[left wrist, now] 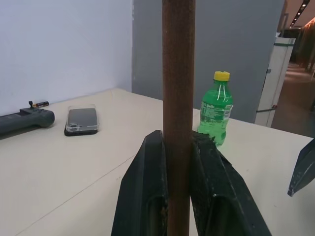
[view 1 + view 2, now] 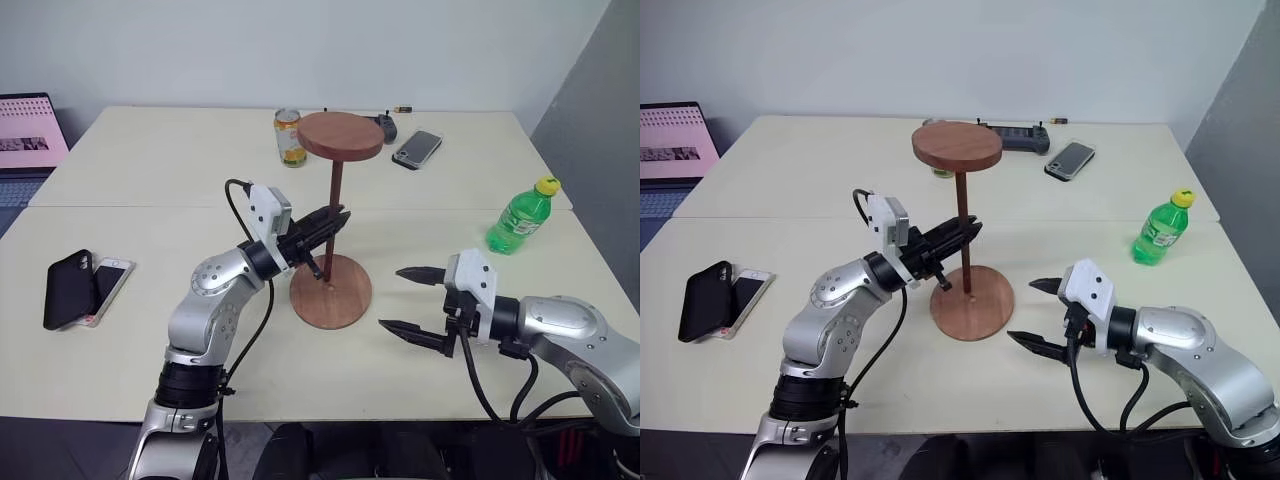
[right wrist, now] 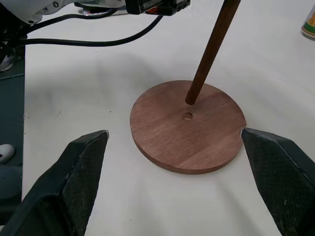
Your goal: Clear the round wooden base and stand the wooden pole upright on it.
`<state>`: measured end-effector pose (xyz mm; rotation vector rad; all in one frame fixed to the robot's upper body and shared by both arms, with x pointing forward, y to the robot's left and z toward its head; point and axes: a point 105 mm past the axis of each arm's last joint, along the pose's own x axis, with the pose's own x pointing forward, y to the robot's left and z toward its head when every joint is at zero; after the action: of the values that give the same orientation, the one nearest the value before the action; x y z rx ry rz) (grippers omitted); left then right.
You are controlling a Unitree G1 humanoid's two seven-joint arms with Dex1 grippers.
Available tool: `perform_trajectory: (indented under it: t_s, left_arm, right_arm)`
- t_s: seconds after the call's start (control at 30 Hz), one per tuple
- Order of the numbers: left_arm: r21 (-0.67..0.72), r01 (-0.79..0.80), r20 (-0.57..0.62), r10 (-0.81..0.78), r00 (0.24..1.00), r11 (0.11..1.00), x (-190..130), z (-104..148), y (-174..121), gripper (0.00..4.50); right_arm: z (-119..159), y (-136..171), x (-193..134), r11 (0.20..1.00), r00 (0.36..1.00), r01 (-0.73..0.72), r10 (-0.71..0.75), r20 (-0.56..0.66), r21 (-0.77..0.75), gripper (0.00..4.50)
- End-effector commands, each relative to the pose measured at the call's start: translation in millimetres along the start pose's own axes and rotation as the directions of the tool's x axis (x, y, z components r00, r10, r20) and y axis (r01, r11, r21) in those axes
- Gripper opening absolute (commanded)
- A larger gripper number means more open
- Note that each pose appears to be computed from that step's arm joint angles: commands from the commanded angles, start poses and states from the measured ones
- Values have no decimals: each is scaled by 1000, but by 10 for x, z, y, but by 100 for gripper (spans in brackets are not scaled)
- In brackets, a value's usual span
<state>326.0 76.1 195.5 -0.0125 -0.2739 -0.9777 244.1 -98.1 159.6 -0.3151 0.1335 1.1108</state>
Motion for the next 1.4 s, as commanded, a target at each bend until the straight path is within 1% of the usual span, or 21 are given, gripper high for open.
perform_trajectory:
  t_s: [0.03,0.17,0.27,0.47,0.8,1.23,1.4]
  left_arm:
    - [29,16,34,-17,999,999,54,17,-42,27]
    - [25,44,30,-44,999,999,74,-45,-99,27]
    - [33,61,17,-62,998,998,80,-106,-125,27]
    - [30,34,5,-34,999,999,34,-200,-84,27]
    - [19,-23,-8,23,1000,1000,-55,-205,-9,27]
    - [-19,-16,-32,16,999,1000,-67,-217,-84,27]
    - [-3,4,-40,-4,999,1000,-67,-233,-118,27]
  right_arm:
    - [100,50,-35,1000,1000,2,-2,22,-30,450]
    - [61,86,-88,1000,1000,-16,16,-10,-26,450]
    - [73,78,-98,1000,1000,-12,12,-11,-26,450]
    - [85,80,-118,1000,1000,-14,14,-15,-22,450]
    - [93,81,-115,1000,1000,-19,19,-14,-17,450]
    - [89,82,-110,1000,1000,-25,25,-13,-17,450]
    - [87,84,-106,999,1000,-28,28,-12,-17,450]
